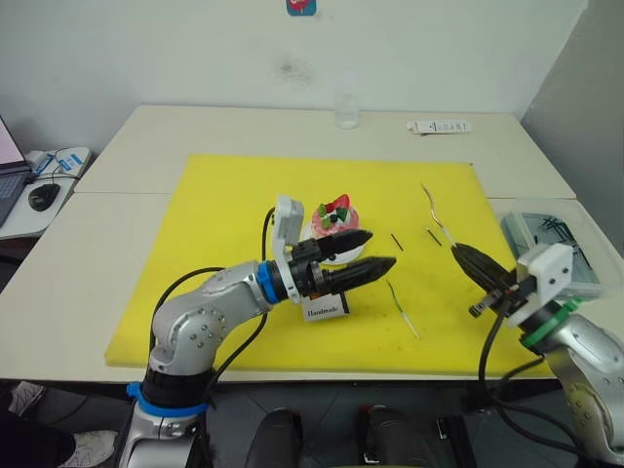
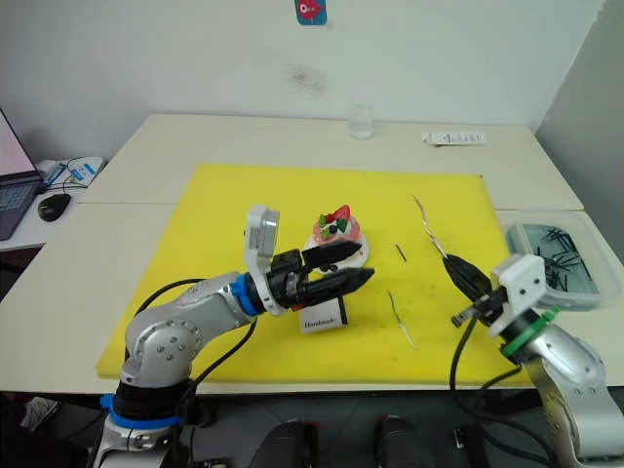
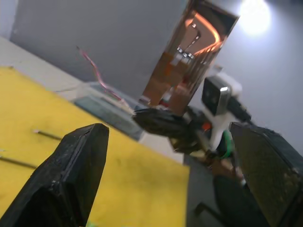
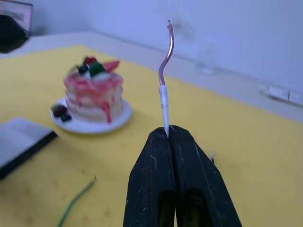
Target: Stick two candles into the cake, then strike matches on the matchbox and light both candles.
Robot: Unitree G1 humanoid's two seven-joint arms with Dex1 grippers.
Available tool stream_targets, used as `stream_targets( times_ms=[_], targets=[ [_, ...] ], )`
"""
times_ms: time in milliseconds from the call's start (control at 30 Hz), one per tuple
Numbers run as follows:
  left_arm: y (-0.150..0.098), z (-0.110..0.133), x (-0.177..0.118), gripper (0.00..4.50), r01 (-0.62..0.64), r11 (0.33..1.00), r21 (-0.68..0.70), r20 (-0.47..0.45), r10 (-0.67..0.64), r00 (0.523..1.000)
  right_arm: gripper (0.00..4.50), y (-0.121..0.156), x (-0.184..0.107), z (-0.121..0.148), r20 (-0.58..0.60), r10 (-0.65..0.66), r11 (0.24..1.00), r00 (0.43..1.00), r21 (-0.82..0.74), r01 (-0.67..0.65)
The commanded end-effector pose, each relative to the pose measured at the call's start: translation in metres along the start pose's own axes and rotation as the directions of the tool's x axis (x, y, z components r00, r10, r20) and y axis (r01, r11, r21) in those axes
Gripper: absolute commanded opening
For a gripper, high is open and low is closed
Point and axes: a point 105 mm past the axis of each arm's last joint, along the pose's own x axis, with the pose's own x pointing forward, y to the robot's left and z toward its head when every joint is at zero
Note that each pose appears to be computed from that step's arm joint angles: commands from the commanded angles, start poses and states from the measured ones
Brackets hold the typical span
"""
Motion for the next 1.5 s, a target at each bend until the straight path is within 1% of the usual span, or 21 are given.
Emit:
stream_targets(
  times_ms=[33,133,333,467,733,1000,1067,1133,1333,1367,1500],
  targets=[
    [0.005,0.015,0.01,3.92,-0.017,0.997,-0.071,0.088,0.023,0.996,0.0,0.006,0.014,0.025,0.093,0.057,0.996,0.994,-0.076,-0.05],
    [0.014,0.015,0.02,3.03,-0.059,0.994,-0.092,0.096,0.068,0.993,0.0,0.012,0.024,0.036,0.129,0.095,0.99,0.987,-0.117,-0.08],
    [0.013,0.014,0.033,3.03,-0.043,0.992,-0.12,0.134,0.059,0.989,0.0,0.023,0.032,0.052,0.162,0.149,0.979,0.975,-0.164,-0.122],
    [0.014,0.015,0.042,3.03,-0.037,0.991,-0.13,0.169,0.059,0.984,0.0,0.027,0.034,0.056,0.169,0.172,0.974,0.97,-0.174,-0.143],
    [0.015,0.022,0.053,3.03,-0.018,0.991,-0.134,0.233,0.049,0.971,0.0,0.027,0.034,0.057,0.163,0.182,0.973,0.97,-0.175,-0.153],
    [0.011,0.021,0.053,3.03,-0.001,0.991,-0.133,0.242,0.033,0.97,0.0,0.026,0.031,0.054,0.157,0.179,0.974,0.971,-0.165,-0.153],
    [0.01,0.021,0.053,2.68,0.004,0.991,-0.131,0.243,0.028,0.97,0.0,0.027,0.031,0.053,0.157,0.18,0.974,0.971,-0.164,-0.154],
    [0.01,0.021,0.053,2.18,0.005,0.991,-0.132,0.248,0.028,0.968,0.0,0.027,0.031,0.052,0.155,0.181,0.974,0.971,-0.163,-0.156],
    [0.01,0.02,0.054,0.22,0.008,0.992,-0.127,0.243,0.024,0.97,0.0,0.027,0.029,0.05,0.155,0.186,0.974,0.97,-0.162,-0.161],
    [0.01,0.02,0.054,0.03,0.008,0.992,-0.127,0.243,0.024,0.97,0.0,0.027,0.029,0.05,0.155,0.186,0.973,0.97,-0.162,-0.161],
    [0.011,0.019,0.054,0.03,0.005,0.992,-0.126,0.244,0.026,0.969,0.0,0.028,0.03,0.049,0.148,0.191,0.973,0.97,-0.159,-0.168]
  ],
)
